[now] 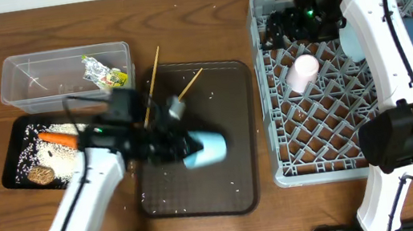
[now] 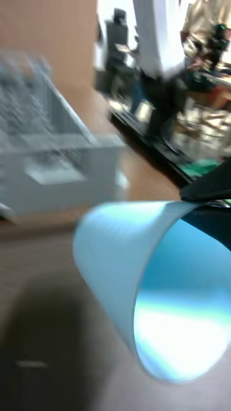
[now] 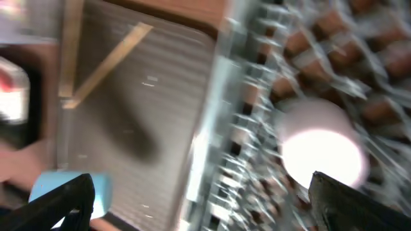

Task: Sort waste into correct bins and load items into the dishwasher rack
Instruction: 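Lift the light-blue cup up toward the right gripper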

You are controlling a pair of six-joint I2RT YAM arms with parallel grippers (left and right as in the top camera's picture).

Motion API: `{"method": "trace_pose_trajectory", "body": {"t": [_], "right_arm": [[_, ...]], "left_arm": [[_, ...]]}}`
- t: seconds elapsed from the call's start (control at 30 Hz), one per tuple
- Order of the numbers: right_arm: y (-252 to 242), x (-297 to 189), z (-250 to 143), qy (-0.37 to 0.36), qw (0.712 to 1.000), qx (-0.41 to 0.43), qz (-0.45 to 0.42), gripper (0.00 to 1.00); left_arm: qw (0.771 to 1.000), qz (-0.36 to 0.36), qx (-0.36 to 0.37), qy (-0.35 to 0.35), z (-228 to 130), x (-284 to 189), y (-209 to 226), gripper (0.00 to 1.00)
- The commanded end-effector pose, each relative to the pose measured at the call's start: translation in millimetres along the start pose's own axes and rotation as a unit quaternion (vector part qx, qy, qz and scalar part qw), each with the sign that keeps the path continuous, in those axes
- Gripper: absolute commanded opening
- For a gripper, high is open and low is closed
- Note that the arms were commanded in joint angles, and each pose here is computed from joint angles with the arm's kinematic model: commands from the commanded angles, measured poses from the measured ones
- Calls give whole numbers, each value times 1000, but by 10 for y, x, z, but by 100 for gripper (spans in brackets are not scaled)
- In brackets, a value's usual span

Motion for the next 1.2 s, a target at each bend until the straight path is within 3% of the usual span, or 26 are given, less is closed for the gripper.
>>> {"method": "trace_pose_trajectory", "body": {"t": [0.0, 0.1, 0.37, 0.53, 0.8, 1.17], "right_arm": [[300, -50, 90, -43, 988, -54, 136, 99], [423, -96, 177, -80, 972, -95, 199, 99], [704, -145, 329, -153, 922, -201, 293, 99], [843, -204, 368, -194, 877, -259, 356, 99], [1077, -239, 370, -217, 832, -313, 403, 99], [1236, -278, 315, -222, 798, -333, 451, 97]], "left_arm": [[993, -105, 40, -29, 185, -244, -248, 6], [979, -184, 73, -53, 317, -415, -366, 6], [949, -275, 119, -97, 607, -817, -550, 6], [939, -288, 148, -119, 728, -987, -711, 6], [923, -298, 186, -156, 806, -1188, -953, 6], [921, -287, 170, -203, 889, -1325, -866, 6]]}}
Point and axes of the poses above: each gripper's point midway between its finger pads, its own x axis out along the fingers, its own y axis along the line the jaws close on, z = x × y, the point moved 8 cm from there along -x, back along the fingers, and after that the axes turned 8 degrees about -x, right-handed, at the moved point
